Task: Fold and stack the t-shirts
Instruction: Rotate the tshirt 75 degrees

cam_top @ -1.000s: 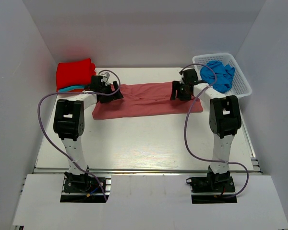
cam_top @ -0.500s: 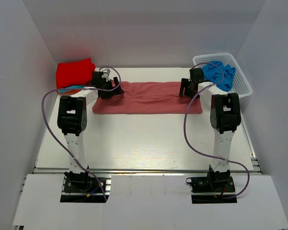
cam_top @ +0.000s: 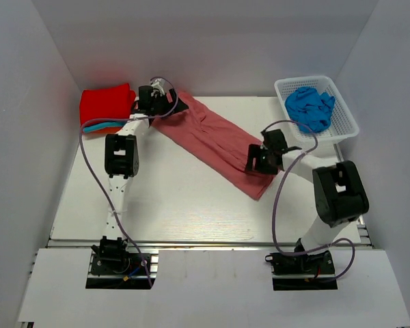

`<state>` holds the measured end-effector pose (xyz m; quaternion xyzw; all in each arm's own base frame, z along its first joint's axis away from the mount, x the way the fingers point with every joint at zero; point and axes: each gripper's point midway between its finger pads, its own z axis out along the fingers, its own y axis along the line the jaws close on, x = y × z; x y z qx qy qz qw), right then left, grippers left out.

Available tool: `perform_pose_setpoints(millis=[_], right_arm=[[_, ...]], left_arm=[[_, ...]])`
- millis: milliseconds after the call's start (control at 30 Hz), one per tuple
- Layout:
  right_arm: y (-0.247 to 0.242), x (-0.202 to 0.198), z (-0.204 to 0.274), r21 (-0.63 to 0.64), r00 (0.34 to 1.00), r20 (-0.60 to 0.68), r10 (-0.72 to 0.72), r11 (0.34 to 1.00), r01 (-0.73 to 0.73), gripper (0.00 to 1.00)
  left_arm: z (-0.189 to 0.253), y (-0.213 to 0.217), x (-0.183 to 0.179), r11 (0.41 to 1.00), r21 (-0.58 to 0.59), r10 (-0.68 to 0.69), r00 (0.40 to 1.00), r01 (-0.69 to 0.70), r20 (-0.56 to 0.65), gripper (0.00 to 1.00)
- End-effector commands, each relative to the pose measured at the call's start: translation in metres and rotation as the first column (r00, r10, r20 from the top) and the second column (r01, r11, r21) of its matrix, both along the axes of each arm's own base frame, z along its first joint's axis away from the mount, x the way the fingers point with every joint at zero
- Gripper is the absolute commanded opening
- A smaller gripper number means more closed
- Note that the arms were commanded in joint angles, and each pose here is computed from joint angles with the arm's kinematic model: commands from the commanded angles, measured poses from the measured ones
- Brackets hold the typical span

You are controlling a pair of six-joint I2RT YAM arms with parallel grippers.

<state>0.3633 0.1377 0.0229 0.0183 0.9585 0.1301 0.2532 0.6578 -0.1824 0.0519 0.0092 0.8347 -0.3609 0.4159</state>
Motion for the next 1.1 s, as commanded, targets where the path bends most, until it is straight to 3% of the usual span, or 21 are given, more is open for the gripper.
perform_pose_setpoints(millis=[0,67,133,200,333,400,533,700,933,1067], right_arm=[[0.049,-0.145,-0.034,0.145,0.903,-0.352,0.245,0.968,-0.206,0.79],[0.059,-0.171,-0.037,0.167,0.872,-0.381,0.308,0.950,-0.263,0.90],[0.090,-0.190,-0.025,0.253,0.829,-0.362,0.426,0.901,-0.352,0.90],[0.128,-0.205,-0.004,0.352,0.767,-0.280,0.577,0.805,-0.477,0.90],[0.163,-0.215,0.021,0.370,0.691,-0.159,0.705,0.691,-0.621,0.90],[0.168,-0.218,0.026,0.345,0.676,-0.167,0.718,0.685,-0.642,0.90],[0.156,-0.206,0.026,0.188,0.726,-0.198,0.659,0.752,-0.632,0.90],[0.160,-0.192,0.058,0.137,0.744,-0.082,0.663,0.747,-0.650,0.90],[0.158,-0.176,0.087,0.103,0.787,0.014,0.617,0.782,-0.615,0.90],[0.154,-0.162,0.095,0.064,0.830,0.048,0.555,0.828,-0.557,0.90]], left_arm=[[-0.021,-0.034,-0.005,0.987,-0.152,-0.059,0.997,0.051,-0.047,1.00],[-0.022,-0.043,-0.003,0.982,-0.177,-0.069,0.997,0.060,-0.043,1.00],[-0.021,-0.058,0.001,0.983,-0.170,-0.069,0.998,0.066,-0.010,1.00],[-0.031,-0.062,0.005,0.987,-0.156,-0.043,0.999,0.041,-0.006,1.00],[-0.046,-0.064,0.014,0.985,-0.170,0.015,1.000,-0.018,-0.017,1.00],[-0.048,-0.065,0.015,0.984,-0.179,0.017,1.000,-0.019,-0.011,1.00],[-0.048,-0.064,0.017,0.982,-0.188,0.030,1.000,-0.031,-0.008,1.00],[-0.042,-0.076,0.024,0.970,-0.238,0.055,0.998,-0.043,0.043,1.00],[-0.015,-0.090,0.033,0.966,-0.259,0.056,0.988,-0.017,0.145,1.00],[0.036,-0.101,0.026,0.970,-0.233,-0.011,0.975,0.063,0.220,1.00]])
